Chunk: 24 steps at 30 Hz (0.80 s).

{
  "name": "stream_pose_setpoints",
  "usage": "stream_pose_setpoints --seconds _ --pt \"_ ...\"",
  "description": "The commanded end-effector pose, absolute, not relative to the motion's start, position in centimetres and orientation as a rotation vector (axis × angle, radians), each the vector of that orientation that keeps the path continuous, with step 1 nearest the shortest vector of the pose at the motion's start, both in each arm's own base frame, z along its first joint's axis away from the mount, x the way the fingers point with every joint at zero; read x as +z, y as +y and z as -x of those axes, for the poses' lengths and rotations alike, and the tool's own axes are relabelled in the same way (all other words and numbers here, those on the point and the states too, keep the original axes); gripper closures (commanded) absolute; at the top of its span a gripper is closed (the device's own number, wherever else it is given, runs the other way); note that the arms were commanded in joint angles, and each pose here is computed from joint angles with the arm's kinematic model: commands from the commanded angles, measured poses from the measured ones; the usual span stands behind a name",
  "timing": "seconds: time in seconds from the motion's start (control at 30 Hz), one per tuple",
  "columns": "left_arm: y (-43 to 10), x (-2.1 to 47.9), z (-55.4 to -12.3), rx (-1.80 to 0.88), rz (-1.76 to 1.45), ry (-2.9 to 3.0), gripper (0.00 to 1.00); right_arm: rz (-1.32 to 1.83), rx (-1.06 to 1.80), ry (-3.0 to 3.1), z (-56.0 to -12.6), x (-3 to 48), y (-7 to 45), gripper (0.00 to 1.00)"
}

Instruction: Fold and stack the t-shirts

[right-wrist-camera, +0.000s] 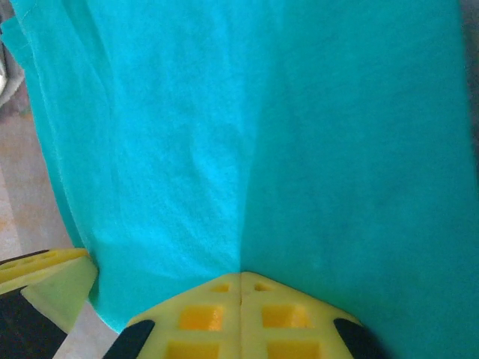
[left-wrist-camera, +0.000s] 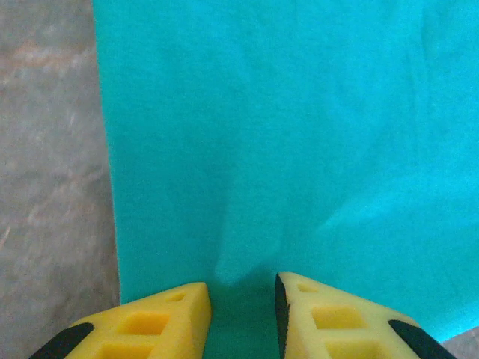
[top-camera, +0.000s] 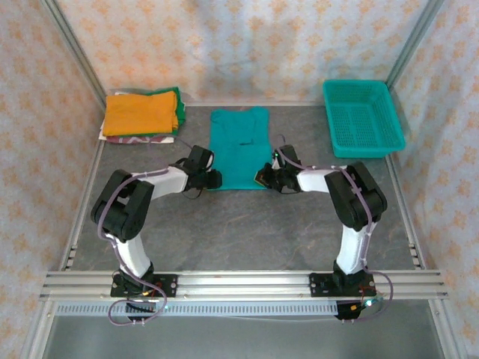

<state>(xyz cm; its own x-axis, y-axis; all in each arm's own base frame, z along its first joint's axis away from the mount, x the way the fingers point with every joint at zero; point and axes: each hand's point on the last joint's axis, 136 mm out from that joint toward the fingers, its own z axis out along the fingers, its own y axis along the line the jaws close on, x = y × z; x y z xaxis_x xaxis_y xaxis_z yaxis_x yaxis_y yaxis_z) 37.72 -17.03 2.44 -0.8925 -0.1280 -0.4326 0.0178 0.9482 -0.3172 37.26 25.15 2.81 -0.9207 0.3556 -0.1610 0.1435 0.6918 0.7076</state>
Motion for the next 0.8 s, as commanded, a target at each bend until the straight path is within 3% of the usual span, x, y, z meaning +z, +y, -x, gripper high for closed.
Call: stream_pose_setpoints --seconds 0.0,0.1,0.17,0.27,0.37,0.77 --pt "-15.4 0.2 -32.9 -0.344 0.126 2.791 0.69 -0.479 0.99 2.665 -34.7 2.5 23.5 1.0" --pt "-15.3 1.9 -32.1 -0.373 0.154 2.754 0.69 -0.487 1.0 2.645 -33.7 4.4 23.1 1.0" --pt "-15.1 3.4 -32.1 -0.385 0.188 2.715 0.68 -0.474 1.036 2.619 -33.5 6.0 23.4 0.94" --pt "-15.1 5.8 -32.3 -0.409 0.222 2.671 0.59 -0.457 1.067 2.573 -33.7 8.3 23.6 0.88" --pt "-14.3 6.9 -32.0 -0.383 0.291 2.657 0.57 -0.444 1.034 2.549 -34.2 9.7 23.2 0.88" --pt "-13.0 4.1 -30.4 -0.324 0.321 2.722 0.55 -0.415 1.009 2.54 -34.4 8.7 23.1 0.76"
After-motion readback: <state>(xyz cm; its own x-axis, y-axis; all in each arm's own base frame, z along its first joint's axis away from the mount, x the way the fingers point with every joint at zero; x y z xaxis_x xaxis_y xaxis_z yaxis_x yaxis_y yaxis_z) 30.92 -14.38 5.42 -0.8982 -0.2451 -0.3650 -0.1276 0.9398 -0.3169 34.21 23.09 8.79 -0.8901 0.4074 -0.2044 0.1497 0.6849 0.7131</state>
